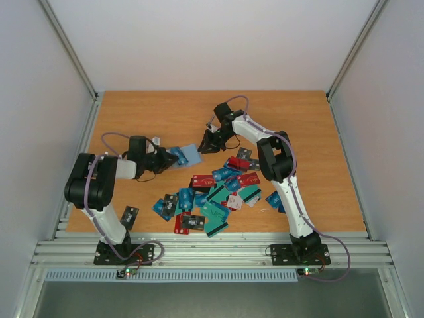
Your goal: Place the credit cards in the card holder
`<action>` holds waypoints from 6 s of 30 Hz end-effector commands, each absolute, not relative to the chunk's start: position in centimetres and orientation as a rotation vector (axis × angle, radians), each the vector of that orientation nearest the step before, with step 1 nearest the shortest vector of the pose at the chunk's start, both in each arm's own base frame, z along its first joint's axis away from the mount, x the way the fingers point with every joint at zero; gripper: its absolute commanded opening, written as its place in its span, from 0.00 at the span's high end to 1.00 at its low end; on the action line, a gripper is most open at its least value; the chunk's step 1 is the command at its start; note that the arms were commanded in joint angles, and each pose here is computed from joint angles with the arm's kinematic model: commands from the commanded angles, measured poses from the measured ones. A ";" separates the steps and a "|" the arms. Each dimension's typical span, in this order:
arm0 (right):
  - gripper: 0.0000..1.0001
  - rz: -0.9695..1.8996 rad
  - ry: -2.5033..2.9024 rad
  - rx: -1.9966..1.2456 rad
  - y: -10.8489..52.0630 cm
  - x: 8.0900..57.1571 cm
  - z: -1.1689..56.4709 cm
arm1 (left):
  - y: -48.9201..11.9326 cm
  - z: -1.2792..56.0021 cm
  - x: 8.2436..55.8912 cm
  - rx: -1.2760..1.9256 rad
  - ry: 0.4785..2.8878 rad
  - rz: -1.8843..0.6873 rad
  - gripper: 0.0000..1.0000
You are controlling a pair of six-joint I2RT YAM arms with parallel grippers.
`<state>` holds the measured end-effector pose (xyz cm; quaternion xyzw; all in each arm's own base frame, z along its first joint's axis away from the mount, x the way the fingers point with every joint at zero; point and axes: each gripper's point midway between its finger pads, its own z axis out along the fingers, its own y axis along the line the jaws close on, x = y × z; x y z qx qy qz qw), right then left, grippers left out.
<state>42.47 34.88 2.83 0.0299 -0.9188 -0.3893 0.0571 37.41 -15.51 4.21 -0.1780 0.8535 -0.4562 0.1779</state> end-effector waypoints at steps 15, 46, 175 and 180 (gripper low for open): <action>0.81 -1.098 -2.747 0.024 34.3 41.3 -0.8 | -17.2 4.4 37.5 -0.437 2.330 -1.398 1.00; 0.83 -1.103 -2.737 0.028 34.3 41.1 -0.8 | -18.5 2.9 38.1 -0.409 2.481 -1.466 1.00; 0.58 -1.296 -2.609 0.187 36.7 39.2 4.5 | -18.1 -1.8 35.9 -0.103 2.993 -1.011 1.00; 0.58 -1.292 -2.602 0.194 37.1 39.0 4.3 | -18.2 -1.7 35.9 -0.096 2.989 -1.024 1.00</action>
